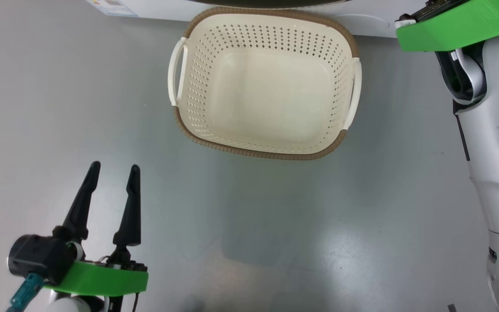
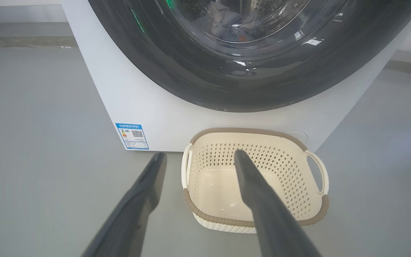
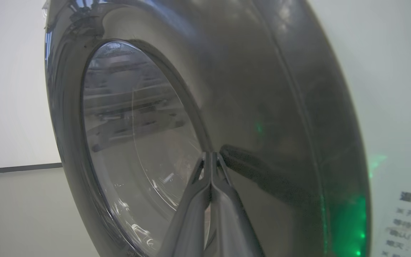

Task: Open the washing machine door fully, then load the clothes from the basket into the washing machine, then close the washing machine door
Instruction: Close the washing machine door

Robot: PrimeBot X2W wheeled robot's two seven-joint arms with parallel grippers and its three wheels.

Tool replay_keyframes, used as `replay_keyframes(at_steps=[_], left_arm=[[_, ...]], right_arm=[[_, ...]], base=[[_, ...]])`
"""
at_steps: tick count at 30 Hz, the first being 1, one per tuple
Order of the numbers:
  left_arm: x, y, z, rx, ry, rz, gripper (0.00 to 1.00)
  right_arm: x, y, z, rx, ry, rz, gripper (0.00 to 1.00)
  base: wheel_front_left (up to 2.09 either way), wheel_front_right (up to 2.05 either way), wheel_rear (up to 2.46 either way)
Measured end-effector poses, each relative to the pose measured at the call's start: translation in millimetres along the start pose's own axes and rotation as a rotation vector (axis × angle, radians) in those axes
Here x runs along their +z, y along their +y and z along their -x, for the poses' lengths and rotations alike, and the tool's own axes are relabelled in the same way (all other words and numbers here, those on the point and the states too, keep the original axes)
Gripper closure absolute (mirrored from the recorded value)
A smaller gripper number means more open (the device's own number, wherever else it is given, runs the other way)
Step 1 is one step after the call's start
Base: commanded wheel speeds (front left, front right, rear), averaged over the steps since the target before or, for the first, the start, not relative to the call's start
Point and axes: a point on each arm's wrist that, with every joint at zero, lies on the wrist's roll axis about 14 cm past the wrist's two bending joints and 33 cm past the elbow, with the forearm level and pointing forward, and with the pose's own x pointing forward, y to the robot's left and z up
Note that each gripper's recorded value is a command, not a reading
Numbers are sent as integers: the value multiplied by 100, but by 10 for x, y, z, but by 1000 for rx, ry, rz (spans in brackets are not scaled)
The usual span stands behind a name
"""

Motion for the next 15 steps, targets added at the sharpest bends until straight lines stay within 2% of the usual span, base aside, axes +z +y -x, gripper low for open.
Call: replay_keyframes(at_steps=[15], left_arm=[[129, -93, 1, -25, -38, 36, 0]], right_arm=[[338, -4, 120, -9, -22, 41, 100]], base=[[0, 0, 0]])
